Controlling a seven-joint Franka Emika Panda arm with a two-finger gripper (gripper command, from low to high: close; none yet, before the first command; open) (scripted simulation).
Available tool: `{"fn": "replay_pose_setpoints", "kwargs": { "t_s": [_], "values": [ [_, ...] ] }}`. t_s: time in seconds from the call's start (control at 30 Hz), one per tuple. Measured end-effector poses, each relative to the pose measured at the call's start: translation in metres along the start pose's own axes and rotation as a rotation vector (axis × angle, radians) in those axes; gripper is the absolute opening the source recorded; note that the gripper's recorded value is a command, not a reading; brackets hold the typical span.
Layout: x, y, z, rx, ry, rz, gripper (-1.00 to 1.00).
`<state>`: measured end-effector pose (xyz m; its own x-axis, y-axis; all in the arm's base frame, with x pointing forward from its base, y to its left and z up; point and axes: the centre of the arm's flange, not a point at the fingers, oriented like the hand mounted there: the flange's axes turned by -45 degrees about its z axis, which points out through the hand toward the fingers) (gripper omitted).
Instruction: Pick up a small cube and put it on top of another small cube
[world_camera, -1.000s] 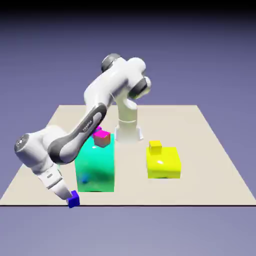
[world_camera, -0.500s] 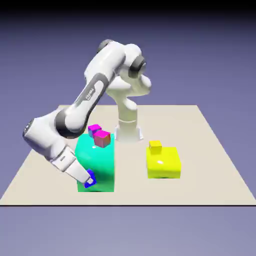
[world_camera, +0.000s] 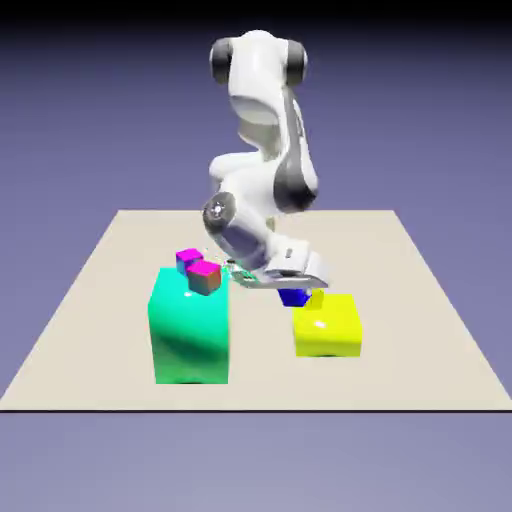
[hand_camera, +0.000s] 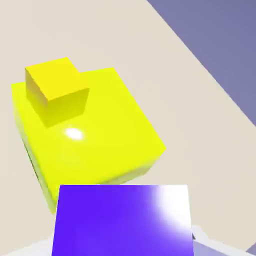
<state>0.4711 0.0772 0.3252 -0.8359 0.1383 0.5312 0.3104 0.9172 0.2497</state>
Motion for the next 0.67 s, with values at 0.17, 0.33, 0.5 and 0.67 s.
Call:
{"fn": "replay_pose_setpoints", "kwargs": {
  "t_s": [0.17,0.33,0.5,0.67],
  "values": [
    [0.069,0.028,0.046,0.244,-0.021,-0.21,-1.0],
    [0.122,0.03,0.094,0.511,-0.052,-0.415,-1.0],
    [0.105,0.009,0.137,0.525,-0.04,-0.423,-1.0],
    [0.102,0.004,0.146,0.522,-0.04,-0.423,1.0]
  ]
}}
